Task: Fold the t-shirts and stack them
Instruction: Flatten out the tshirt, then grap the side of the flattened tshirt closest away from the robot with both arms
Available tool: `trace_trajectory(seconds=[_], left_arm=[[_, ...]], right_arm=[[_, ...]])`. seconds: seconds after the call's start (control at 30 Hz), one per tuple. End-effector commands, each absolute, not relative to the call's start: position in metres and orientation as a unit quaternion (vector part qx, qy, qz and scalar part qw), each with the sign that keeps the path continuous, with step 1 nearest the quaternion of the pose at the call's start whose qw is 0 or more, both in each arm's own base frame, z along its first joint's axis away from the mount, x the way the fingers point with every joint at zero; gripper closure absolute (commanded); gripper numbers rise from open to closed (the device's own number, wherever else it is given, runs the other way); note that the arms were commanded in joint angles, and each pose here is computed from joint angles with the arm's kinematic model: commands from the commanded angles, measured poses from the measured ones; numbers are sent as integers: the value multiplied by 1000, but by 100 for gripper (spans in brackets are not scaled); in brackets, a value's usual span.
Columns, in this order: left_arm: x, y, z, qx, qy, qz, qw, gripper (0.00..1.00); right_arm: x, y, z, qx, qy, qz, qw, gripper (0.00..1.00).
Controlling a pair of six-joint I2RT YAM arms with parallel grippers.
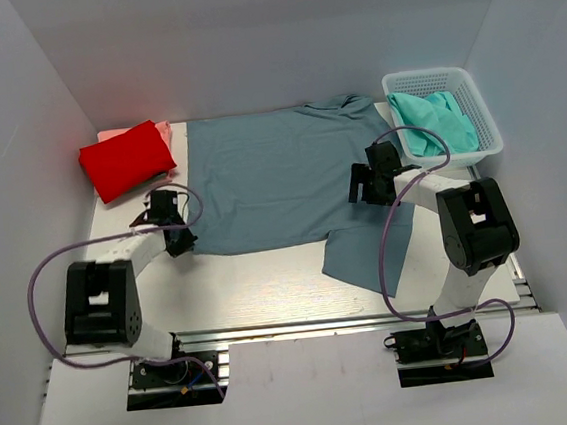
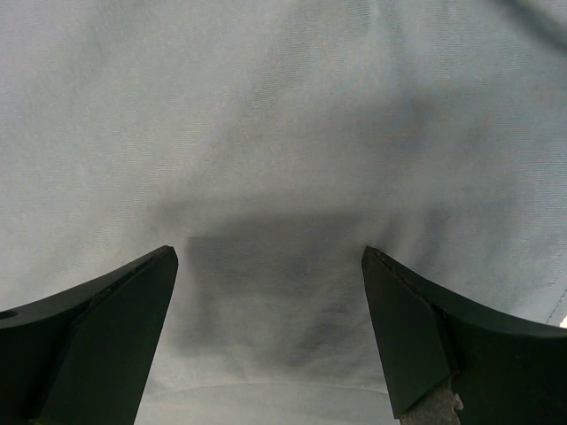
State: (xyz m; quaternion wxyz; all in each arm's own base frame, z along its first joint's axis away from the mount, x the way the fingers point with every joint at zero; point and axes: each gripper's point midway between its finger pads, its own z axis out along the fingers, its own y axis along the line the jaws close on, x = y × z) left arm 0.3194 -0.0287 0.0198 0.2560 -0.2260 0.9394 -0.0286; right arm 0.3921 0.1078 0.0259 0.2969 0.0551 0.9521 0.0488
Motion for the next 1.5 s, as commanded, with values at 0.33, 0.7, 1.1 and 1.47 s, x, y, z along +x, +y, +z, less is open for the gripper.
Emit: trace_trajectory(seconds=[0.33,0.7,1.1,1.47], left_arm=[[254,-10,45,-337,918,26,209,100],[248,7,51,-368,903,77,205,0],[253,-7,35,-346,910,25,226,30],[249,-30,1,-314,931,-27,187,100]], right_arm=[[397,110,29,64,952,58,294,10],[409,131,96,8,921,113,373,10],[284,75,98,101,948,45,300,10],[170,84,55,196,969,83,130,10]])
